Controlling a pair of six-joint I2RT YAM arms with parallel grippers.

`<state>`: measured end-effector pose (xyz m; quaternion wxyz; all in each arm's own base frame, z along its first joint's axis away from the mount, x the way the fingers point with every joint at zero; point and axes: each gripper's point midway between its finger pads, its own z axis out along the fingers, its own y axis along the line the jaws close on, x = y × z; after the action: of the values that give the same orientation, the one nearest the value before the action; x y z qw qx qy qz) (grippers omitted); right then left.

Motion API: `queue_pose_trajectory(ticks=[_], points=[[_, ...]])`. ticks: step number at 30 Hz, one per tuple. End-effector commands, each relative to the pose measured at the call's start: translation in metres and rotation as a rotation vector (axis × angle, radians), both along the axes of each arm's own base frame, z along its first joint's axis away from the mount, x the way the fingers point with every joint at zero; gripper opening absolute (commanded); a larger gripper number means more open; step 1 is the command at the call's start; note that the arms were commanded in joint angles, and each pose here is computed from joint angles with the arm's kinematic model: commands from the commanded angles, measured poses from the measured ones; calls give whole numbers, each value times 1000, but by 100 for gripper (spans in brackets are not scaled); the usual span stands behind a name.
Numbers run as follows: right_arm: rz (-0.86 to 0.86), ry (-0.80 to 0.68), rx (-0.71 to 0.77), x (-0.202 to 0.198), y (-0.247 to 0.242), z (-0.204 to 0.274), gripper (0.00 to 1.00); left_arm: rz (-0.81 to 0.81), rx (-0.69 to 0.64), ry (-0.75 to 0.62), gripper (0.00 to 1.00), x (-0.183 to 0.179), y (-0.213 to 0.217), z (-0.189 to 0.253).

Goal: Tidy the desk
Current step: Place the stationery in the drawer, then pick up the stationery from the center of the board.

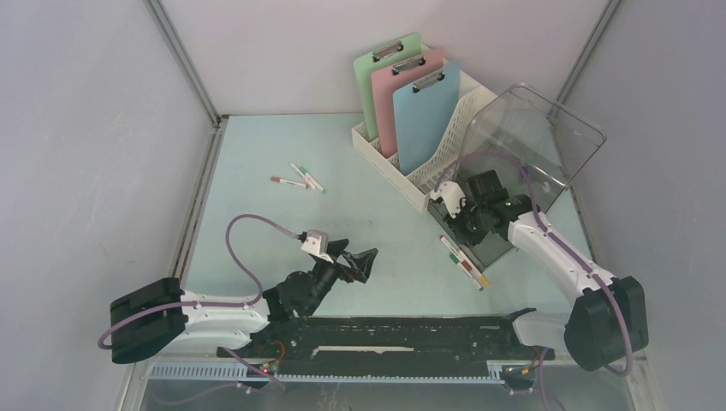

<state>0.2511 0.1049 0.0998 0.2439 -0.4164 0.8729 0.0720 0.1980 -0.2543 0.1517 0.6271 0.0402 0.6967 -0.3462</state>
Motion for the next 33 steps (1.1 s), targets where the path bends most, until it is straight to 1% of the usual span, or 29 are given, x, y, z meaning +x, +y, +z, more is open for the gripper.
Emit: queue_pose_trajectory(ticks=[1, 7, 14, 25, 33], points=[[136, 40, 68, -20, 25, 6, 33, 36, -35, -8, 100, 5, 1, 9], [239, 136, 9, -39, 35, -14, 33, 40, -34, -6, 100, 5, 3, 8], [226, 268, -153, -50, 20, -49, 33, 45, -33, -7, 100, 5, 5, 8], [179, 324, -250, -52, 9, -71, 34, 45, -30, -4, 100, 6, 3, 7], [156, 325, -289, -49, 4, -77, 36, 46, -30, -2, 100, 6, 3, 6]])
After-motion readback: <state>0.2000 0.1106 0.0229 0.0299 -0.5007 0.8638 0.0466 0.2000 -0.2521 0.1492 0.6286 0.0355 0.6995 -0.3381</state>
